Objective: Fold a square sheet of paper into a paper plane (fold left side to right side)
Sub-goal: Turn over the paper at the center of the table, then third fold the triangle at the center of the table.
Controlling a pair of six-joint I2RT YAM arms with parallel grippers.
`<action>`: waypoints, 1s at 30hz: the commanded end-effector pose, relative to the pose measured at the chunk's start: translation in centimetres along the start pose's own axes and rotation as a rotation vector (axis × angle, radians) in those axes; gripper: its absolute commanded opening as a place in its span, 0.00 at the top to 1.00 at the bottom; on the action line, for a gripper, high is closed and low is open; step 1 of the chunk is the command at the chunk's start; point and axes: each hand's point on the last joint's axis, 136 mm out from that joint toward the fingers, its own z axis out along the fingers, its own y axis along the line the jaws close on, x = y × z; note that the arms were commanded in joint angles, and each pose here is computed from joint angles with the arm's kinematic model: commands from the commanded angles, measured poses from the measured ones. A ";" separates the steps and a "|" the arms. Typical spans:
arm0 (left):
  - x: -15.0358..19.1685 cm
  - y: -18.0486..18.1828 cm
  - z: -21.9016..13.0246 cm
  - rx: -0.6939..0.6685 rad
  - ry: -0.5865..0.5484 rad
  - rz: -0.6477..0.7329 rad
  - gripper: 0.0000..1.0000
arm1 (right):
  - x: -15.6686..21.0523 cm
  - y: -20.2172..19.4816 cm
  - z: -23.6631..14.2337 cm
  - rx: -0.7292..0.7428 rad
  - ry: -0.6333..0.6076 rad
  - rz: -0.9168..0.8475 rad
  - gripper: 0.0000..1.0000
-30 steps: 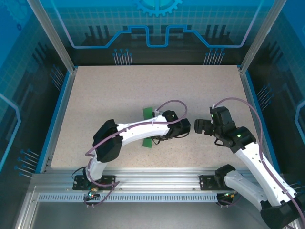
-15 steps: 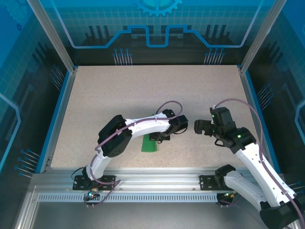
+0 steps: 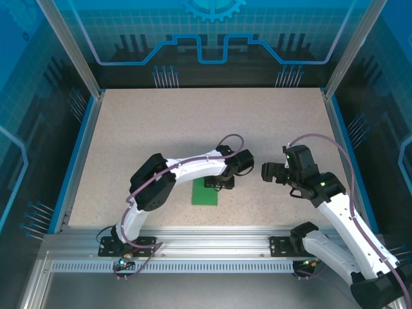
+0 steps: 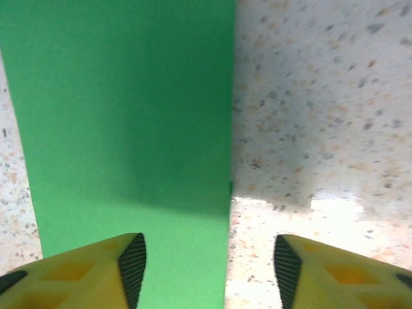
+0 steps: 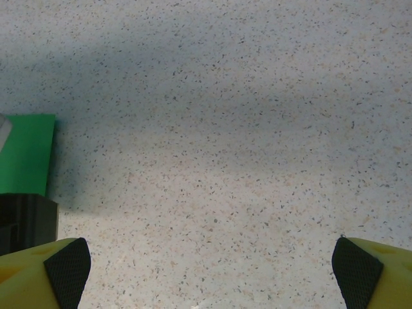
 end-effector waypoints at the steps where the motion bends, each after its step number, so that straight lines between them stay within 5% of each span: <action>1: -1.4 -1.1 -3.9 0.201 -0.033 0.026 0.36 | 0.5 -0.2 0.3 -0.007 0.016 -0.006 0.00; 10: -4.3 2.4 -7.8 0.484 -0.159 0.009 0.26 | 0.7 4.5 1.7 -0.260 0.037 0.033 0.00; 22: -3.2 9.6 -6.1 0.813 -0.190 -0.131 0.17 | 2.8 14.9 7.9 -0.478 0.214 -0.009 0.00; 30: -1.6 9.9 -3.8 0.921 -0.089 -0.174 0.19 | 2.4 20.8 12.8 -0.566 0.290 -0.023 0.27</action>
